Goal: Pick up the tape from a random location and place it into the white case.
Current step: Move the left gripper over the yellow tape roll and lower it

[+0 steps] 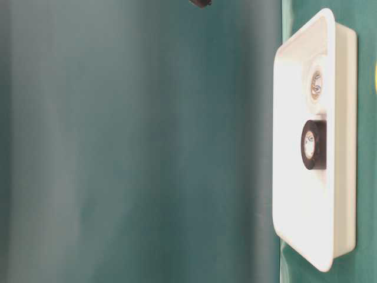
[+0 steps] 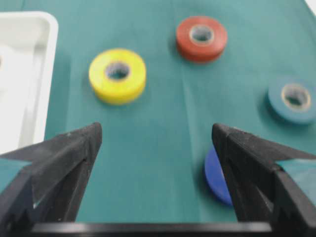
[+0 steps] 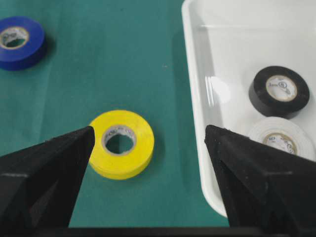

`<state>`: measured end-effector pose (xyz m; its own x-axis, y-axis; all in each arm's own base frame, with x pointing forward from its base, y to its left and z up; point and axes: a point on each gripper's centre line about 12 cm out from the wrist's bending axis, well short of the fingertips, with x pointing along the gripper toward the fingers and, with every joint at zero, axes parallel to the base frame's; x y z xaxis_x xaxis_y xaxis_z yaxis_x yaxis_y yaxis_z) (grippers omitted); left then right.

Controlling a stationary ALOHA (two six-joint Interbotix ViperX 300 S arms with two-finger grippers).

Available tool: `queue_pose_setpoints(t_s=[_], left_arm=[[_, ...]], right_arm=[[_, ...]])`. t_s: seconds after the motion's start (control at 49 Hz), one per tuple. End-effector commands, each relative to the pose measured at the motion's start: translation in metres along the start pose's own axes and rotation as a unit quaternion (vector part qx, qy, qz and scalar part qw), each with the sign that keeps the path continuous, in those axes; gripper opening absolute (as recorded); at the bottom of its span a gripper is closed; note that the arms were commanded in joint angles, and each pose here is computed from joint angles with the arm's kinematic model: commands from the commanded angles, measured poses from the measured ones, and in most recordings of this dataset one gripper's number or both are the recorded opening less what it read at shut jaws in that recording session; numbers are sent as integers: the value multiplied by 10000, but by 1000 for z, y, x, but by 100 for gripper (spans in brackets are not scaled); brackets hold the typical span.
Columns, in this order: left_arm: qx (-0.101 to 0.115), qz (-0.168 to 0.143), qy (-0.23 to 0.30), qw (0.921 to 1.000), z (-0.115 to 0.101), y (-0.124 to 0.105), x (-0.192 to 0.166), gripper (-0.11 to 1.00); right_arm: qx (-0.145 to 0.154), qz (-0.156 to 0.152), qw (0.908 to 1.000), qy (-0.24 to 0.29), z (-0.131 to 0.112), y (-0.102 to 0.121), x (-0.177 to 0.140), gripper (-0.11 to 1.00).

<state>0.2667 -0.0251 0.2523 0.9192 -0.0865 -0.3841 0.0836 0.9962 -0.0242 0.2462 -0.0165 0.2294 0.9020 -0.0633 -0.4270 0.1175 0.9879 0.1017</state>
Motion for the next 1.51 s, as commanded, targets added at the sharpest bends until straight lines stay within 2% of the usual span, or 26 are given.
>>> queue_pose_setpoints(t_s=[0.0, 0.163, 0.469, 0.653, 0.857, 1.203, 1.326, 1.489], left_arm=[[2, 13, -131, 9999, 18, 0, 18, 96], [26, 51, -24, 10000, 37, 3, 56, 96], [461, 64, -244, 9986, 83, 3, 109, 96], [541, 166, -386, 9977, 102, 11, 128, 96], [535, 246, -398, 9975, 111, 19, 147, 96], [466, 297, -320, 9980, 115, 25, 151, 96], [446, 274, -38, 9986, 116, 24, 154, 96], [434, 234, 674, 9965, 121, 24, 163, 96]], right_arm=[[-9, 6, 10000, -99, 7, 0, 1, 89], [-16, 6, 9999, -106, 8, 0, 1, 89], [-16, -2, 10000, -61, 6, 0, 2, 89], [-50, 6, 10000, -60, 6, 0, 2, 89], [-58, 7, 10000, -37, 5, 0, 4, 89], [-58, -1, 10000, -7, 5, 0, 4, 89], [-73, -2, 10000, -7, 5, 0, 4, 89], [-70, -9, 10000, -8, 5, 0, 4, 89]])
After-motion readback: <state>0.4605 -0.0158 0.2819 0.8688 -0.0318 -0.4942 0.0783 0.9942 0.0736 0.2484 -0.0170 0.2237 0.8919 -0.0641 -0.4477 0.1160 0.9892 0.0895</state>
